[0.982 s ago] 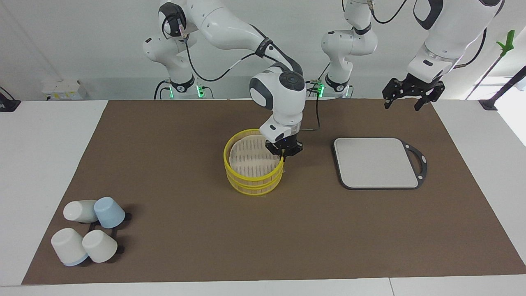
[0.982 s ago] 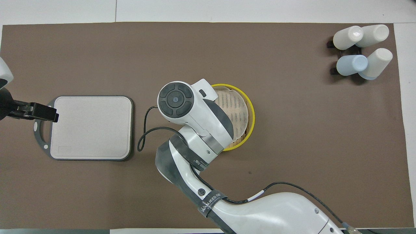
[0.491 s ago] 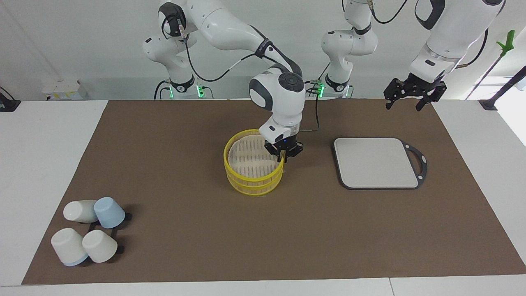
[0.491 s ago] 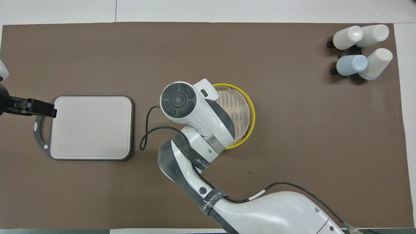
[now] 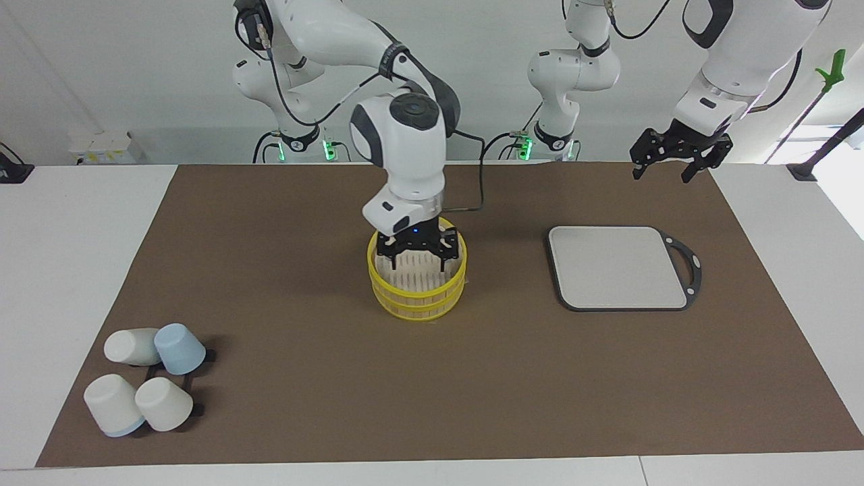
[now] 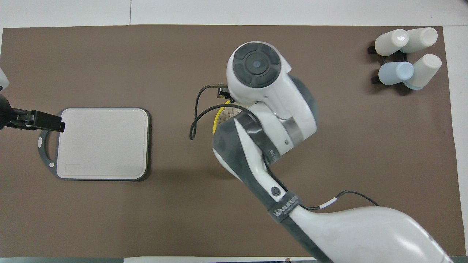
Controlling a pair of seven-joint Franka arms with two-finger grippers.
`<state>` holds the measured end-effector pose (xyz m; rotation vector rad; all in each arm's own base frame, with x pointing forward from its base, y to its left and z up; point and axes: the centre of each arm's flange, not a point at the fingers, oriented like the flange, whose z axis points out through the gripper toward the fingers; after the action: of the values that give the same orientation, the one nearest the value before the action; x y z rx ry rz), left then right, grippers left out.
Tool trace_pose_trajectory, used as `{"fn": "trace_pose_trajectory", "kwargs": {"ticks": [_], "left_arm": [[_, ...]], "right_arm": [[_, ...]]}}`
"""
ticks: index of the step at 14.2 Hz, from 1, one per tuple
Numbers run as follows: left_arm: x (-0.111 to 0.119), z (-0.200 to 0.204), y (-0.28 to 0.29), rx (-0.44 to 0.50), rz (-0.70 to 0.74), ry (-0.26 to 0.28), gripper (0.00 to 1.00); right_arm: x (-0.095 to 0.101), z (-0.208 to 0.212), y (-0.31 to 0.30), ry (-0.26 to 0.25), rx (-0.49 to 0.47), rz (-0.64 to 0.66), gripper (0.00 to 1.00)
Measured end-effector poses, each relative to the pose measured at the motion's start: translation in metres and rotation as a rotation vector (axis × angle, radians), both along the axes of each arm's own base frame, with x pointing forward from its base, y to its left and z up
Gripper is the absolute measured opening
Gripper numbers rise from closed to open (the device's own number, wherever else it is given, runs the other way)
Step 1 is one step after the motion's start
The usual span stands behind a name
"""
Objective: Place bun in steamer
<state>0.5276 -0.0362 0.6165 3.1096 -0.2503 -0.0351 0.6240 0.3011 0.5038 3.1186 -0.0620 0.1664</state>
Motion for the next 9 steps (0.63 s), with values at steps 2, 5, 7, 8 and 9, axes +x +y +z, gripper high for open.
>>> {"fn": "trace_pose_trajectory", "kwargs": {"ticks": [2,5,7,8,9], "left_arm": [[0.0,0.0,0.0,-0.001,0.0,-0.001,1.0],[0.0,0.0,0.0,-0.001,0.0,-0.001,1.0],[0.0,0.0,0.0,-0.001,0.0,-0.001,1.0],[0.0,0.0,0.0,-0.002,0.0,-0.001,1.0],[0.0,0.0,0.0,-0.002,0.0,-0.001,1.0]], "right_arm": [[0.01,0.032,-0.07,0.018,-0.019,0.059,1.0],[0.024,0.062,-0.186,0.022,-0.026,0.016,1.0],[0.02,0.076,-0.251,0.049,-0.034,0.036,1.0],[0.015,0.083,-0.273,0.063,-0.036,0.056,1.0],[0.011,0.089,-0.292,0.075,-0.038,0.073,1.0]]}}
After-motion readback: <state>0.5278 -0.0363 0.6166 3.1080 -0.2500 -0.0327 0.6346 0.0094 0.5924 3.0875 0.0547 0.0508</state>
